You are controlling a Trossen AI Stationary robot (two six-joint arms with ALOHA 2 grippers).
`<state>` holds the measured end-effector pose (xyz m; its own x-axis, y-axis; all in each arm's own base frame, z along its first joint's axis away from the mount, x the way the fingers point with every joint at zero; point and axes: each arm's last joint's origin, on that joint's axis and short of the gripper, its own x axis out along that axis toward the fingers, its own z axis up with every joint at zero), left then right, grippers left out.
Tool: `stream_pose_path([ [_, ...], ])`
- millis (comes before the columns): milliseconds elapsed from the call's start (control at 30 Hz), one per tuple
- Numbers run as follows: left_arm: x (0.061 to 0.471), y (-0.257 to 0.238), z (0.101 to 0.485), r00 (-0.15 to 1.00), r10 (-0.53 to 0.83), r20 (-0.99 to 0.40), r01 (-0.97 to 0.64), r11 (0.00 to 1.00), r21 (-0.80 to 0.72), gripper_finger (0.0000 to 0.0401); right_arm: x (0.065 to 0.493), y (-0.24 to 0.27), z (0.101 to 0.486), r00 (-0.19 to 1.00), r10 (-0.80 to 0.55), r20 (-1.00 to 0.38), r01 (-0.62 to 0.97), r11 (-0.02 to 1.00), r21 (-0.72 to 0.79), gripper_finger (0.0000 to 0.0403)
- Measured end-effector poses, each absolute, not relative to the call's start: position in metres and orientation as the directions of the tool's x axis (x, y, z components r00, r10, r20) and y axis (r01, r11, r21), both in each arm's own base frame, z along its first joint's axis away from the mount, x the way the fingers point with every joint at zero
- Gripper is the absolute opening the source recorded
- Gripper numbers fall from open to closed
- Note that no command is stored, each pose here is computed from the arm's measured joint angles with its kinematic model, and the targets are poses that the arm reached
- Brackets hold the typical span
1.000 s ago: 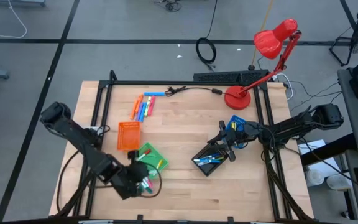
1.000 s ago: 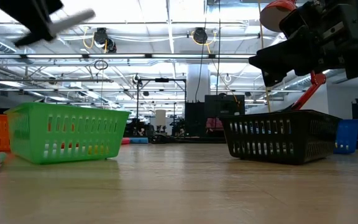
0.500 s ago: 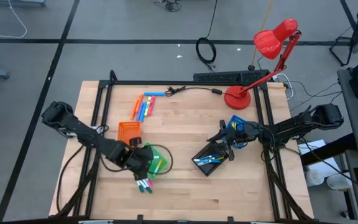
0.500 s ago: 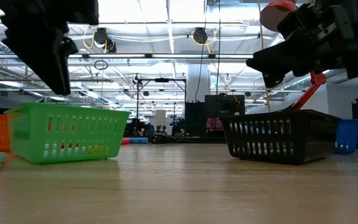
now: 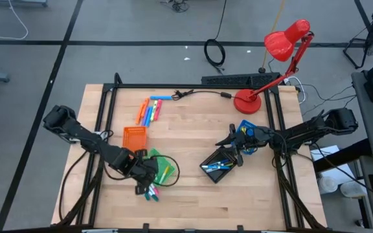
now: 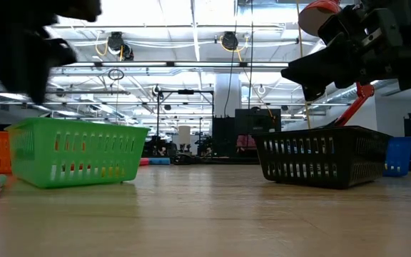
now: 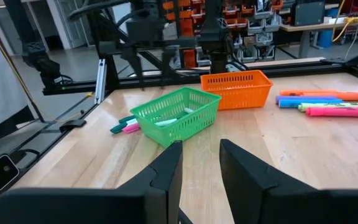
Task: Pick & Place Markers
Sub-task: Put the small black highlighter pen into the green basket
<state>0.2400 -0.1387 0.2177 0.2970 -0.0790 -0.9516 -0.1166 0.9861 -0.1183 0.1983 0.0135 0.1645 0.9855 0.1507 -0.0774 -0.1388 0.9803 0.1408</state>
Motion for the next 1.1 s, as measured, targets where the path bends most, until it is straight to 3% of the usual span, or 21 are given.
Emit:
stream_pose_path([
  [200, 0.225, -0.159, 0.217, 0.237, -0.15, -0.96, -0.241, 0.948, -0.208, 0.0146, 0.198, 0.014, 0.165, 0.986, 0.15, -0.077, -0.14, 0.982, 0.125, 0.0093],
  [500, 0.204, -0.176, 0.204, 0.302, -0.035, -0.952, -0.486, 0.854, -0.186, 0.0107, 0.198, 0.014, 0.165, 0.986, 0.15, -0.077, -0.141, 0.983, 0.115, 0.0093],
  [733, 0.21, -0.185, 0.19, 0.501, -0.069, -0.863, -0.375, 0.881, -0.289, 0.0093, 0.198, 0.014, 0.165, 0.985, 0.153, -0.077, -0.144, 0.983, 0.115, 0.0093],
  [967, 0.207, -0.182, 0.182, 0.482, -0.075, -0.873, -0.343, 0.901, -0.267, 0.0093, 0.198, 0.014, 0.165, 0.985, 0.153, -0.077, -0.144, 0.983, 0.115, 0.0093],
  [1100, 0.207, -0.182, 0.182, 0.481, -0.077, -0.873, -0.305, 0.919, -0.249, 0.0113, 0.198, 0.014, 0.164, 0.985, 0.153, -0.077, -0.144, 0.983, 0.114, 0.0093],
])
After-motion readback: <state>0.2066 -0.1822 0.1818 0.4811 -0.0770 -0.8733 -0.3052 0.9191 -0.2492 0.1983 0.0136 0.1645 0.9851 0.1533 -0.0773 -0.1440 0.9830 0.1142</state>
